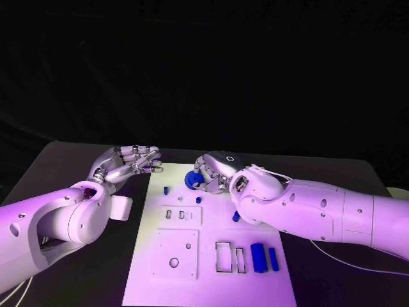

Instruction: Assemble the parts on the task board

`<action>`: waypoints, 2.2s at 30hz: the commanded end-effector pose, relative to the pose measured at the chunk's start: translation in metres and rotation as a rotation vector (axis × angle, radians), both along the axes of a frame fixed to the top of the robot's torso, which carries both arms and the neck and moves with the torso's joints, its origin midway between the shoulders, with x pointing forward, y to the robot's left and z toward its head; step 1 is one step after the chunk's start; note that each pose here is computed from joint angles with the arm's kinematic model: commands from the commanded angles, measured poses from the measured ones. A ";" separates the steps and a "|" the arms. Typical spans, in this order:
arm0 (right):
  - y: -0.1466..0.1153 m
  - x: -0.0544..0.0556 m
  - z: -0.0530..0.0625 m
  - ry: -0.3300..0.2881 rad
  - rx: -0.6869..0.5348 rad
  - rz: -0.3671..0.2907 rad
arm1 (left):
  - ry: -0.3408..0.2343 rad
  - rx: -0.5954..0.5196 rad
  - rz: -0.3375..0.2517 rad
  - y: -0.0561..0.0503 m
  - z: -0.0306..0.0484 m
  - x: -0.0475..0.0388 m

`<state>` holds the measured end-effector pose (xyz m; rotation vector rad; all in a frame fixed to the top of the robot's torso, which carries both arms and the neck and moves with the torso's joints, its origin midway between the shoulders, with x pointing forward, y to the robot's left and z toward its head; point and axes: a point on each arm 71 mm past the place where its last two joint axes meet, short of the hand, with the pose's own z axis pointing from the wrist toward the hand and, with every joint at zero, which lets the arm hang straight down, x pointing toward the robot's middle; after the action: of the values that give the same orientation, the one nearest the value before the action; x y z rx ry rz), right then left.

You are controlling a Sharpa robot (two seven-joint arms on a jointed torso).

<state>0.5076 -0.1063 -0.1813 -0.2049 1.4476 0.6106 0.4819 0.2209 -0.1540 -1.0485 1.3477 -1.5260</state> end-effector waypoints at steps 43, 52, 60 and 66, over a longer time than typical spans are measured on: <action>-0.047 -0.001 0.006 -0.015 0.110 -0.041 | 0.007 -0.001 -0.008 0.003 -0.0002 0.0017; -0.111 -0.014 0.023 0.096 0.169 -0.068 | 0.009 0.002 0.000 0.007 -0.0008 0.0027; -0.169 -0.017 0.024 0.105 0.168 -0.075 | 0.007 -0.007 -0.022 0.004 -0.0007 0.0021; -0.192 -0.018 0.016 0.142 0.147 -0.074 | 0.007 -0.009 -0.028 0.002 -0.0013 0.0026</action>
<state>0.4912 -0.3036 -0.1622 0.0455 1.4899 0.5999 0.4849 0.2259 -0.1565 -1.0579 1.3618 -1.5174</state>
